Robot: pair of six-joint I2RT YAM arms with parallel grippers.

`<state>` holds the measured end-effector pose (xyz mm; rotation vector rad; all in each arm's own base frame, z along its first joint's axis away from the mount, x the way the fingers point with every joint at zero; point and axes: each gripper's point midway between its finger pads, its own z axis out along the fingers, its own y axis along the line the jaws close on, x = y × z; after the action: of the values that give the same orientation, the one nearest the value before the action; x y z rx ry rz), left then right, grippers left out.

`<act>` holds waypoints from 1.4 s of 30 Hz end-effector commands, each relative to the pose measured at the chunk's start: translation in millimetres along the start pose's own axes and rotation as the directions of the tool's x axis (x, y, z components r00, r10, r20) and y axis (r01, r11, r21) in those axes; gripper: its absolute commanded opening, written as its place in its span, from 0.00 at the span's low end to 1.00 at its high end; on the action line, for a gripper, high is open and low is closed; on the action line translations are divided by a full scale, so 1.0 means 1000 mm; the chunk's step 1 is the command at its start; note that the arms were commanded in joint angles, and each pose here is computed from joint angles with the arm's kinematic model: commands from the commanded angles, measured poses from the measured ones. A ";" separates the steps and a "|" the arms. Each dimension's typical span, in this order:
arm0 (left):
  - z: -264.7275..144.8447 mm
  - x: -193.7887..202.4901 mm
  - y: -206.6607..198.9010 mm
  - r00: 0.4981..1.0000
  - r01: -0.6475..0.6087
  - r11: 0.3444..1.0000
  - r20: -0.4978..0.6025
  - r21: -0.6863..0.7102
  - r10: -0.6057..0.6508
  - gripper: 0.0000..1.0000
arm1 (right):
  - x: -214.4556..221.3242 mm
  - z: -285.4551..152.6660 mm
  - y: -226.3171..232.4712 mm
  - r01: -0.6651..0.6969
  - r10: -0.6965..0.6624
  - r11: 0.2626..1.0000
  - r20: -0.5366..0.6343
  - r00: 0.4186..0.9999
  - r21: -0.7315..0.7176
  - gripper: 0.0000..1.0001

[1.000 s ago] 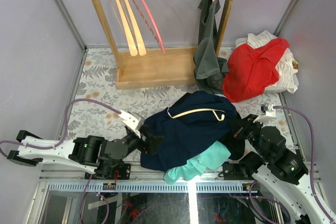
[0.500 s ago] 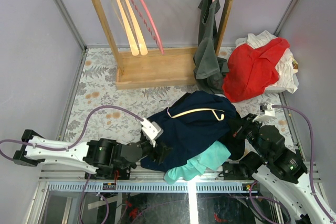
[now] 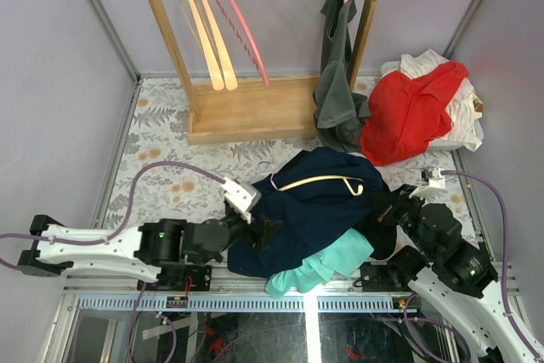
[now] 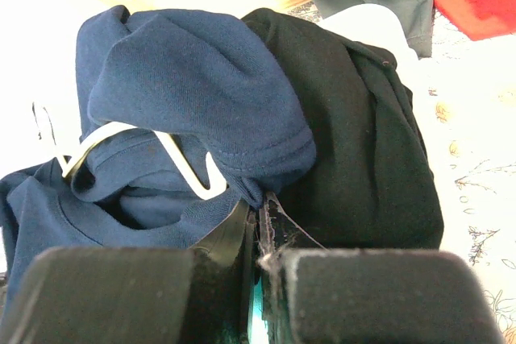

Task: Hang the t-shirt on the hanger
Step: Pick up the hanger from the corner of the board.

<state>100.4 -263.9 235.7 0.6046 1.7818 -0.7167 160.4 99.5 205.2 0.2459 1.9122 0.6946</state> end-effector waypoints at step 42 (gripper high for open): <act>0.001 -0.055 -0.013 0.994 -0.045 0.998 0.095 -0.055 0.050 0.00 | -0.035 -0.014 0.050 -0.007 0.019 0.982 0.057 0.998 -0.191 0.00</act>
<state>114.5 -274.7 255.0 0.6082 1.7606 -0.6749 156.4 114.9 228.8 0.1775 1.8683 0.7997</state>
